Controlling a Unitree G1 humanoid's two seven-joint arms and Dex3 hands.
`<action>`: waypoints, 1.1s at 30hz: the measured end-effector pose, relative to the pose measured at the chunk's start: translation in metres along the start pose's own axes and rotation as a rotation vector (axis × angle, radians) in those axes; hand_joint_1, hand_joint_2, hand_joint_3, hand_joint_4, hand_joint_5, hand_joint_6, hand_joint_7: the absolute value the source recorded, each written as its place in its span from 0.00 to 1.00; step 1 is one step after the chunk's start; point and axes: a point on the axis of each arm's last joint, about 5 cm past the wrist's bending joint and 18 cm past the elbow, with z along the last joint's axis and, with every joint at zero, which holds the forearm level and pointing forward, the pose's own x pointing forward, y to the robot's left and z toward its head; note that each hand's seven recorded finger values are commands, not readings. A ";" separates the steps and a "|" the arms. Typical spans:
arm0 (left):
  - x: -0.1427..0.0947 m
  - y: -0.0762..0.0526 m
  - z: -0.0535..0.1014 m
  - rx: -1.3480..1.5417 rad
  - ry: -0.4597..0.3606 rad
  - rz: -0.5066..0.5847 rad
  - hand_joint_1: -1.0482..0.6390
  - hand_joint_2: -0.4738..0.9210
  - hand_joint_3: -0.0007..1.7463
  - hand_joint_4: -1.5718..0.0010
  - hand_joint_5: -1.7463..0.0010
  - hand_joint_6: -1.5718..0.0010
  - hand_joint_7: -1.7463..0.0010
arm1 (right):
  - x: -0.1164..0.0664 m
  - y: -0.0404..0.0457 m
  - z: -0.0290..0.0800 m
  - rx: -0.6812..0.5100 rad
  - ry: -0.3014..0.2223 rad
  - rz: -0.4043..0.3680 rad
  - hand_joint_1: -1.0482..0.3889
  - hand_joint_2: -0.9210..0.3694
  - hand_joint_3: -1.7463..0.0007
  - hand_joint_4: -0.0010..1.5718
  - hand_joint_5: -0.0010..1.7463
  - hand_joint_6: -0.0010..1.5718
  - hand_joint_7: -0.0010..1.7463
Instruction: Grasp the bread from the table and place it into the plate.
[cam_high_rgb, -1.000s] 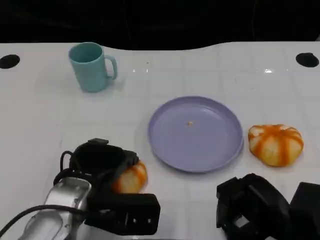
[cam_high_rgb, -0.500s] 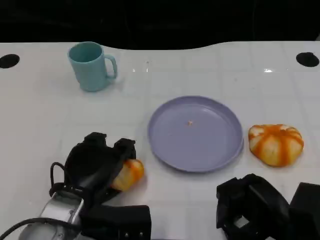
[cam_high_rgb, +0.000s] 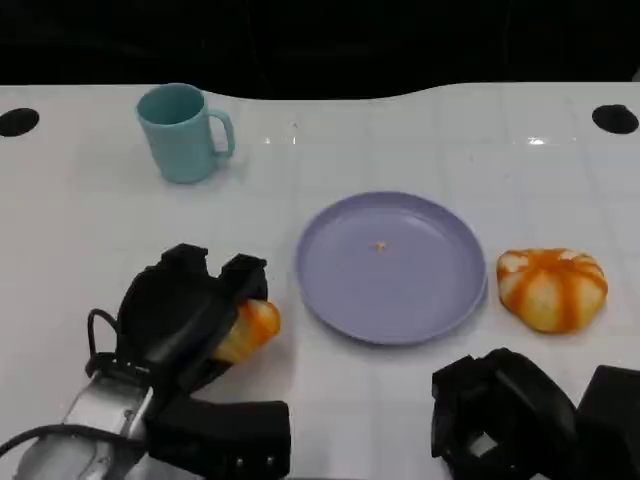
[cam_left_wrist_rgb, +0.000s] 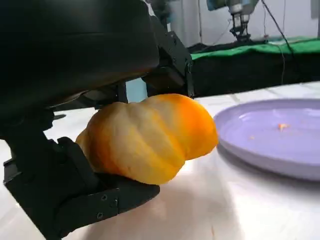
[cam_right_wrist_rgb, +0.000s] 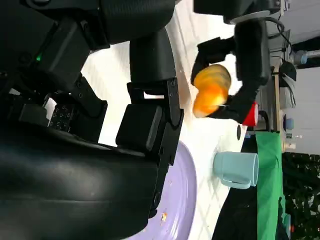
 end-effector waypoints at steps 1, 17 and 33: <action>0.000 0.002 -0.001 -0.001 -0.005 0.010 0.47 0.58 0.84 0.41 0.00 0.53 0.01 | 0.000 0.0005 0.000 -0.005 0.003 0.002 0.00 0.64 0.30 1.00 0.71 1.00 0.57; 0.019 0.024 0.009 -0.042 -0.084 0.213 0.47 0.61 0.62 0.42 0.00 0.56 0.00 | 0.000 0.0007 -0.001 0.011 0.019 0.014 0.00 0.65 0.29 0.99 0.71 1.00 0.54; 0.043 0.030 0.029 -0.123 -0.186 0.295 0.46 0.52 0.79 0.38 0.00 0.54 0.00 | 0.000 0.0027 -0.004 0.015 0.001 0.017 0.00 0.63 0.33 1.00 0.70 1.00 0.53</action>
